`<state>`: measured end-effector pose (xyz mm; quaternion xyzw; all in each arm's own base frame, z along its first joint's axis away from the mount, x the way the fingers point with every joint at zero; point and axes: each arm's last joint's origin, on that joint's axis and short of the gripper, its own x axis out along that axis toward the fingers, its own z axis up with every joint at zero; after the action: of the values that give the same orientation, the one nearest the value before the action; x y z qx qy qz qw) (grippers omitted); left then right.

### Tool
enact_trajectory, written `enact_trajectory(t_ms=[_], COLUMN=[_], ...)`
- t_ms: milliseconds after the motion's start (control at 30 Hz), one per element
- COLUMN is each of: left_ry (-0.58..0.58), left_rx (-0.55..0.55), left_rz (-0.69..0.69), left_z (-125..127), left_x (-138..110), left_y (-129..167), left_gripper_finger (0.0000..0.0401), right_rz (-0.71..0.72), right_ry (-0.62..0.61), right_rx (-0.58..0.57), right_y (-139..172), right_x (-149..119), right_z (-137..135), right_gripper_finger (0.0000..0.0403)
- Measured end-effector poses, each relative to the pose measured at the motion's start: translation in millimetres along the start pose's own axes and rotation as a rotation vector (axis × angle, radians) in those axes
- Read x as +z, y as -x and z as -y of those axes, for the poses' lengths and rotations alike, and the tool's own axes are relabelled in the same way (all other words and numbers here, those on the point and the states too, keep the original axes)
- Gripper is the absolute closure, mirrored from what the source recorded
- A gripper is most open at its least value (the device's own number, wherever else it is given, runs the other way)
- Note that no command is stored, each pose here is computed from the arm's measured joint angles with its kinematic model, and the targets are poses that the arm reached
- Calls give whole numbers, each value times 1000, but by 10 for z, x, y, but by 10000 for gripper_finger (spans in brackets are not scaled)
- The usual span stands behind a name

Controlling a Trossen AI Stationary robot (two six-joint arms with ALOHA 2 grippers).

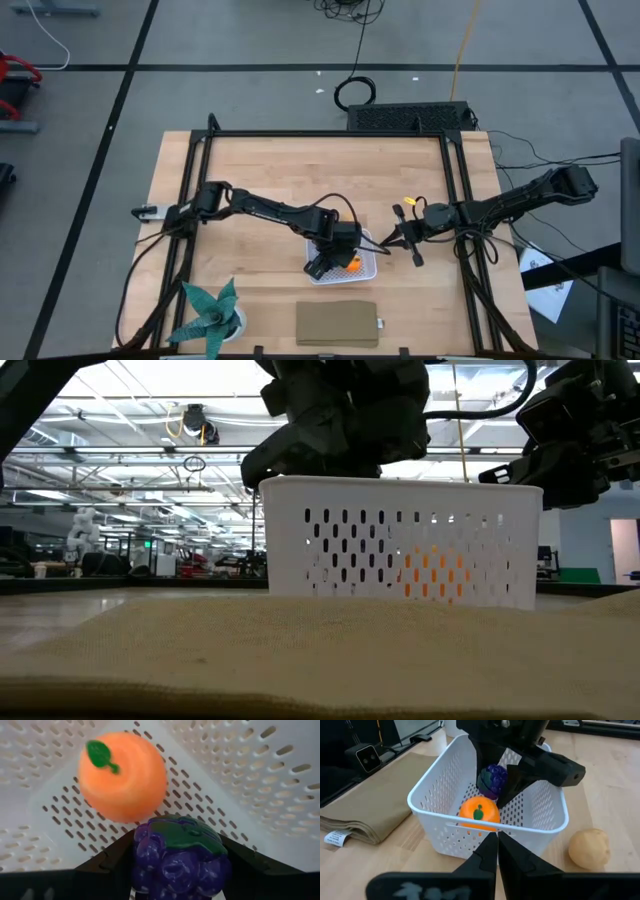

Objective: Pick and placing Produce into tupperware
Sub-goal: Put the grape into the white basket, then put the potato into the white basket

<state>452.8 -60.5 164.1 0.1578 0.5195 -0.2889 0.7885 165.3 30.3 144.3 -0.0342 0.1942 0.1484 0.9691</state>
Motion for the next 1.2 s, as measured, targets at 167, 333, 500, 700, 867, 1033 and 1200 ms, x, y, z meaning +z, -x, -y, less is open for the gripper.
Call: enact_trajectory(t_ms=[167,333,500,700,867,1033,1200], left_ry=[2,3,6,5,10,10,37], left_rx=[-3,-10,-13,-14,-20,-8,3], left_rz=[-5,0,0,2,-10,-3,-9], left_z=[3,5,7,8,15,18,-17], left_x=[-4,-3,-3,-1,32,196,300], left_y=[2,2,6,9,96,411,714], left_gripper_finger=[177,161,140,132,134,134,142], right_rz=[-3,-4,-5,-5,-5,-4,-9], right_ry=[0,-1,-1,-1,-1,-1,-2], right_rx=[0,1,1,1,1,0,1], right_y=[0,0,0,0,0,0,1], right_x=[-3,-4,-5,-5,-6,-5,-12], right_z=[-1,-1,0,-1,-1,0,-1], right_gripper_finger=[397,397,397,397,397,397,397])
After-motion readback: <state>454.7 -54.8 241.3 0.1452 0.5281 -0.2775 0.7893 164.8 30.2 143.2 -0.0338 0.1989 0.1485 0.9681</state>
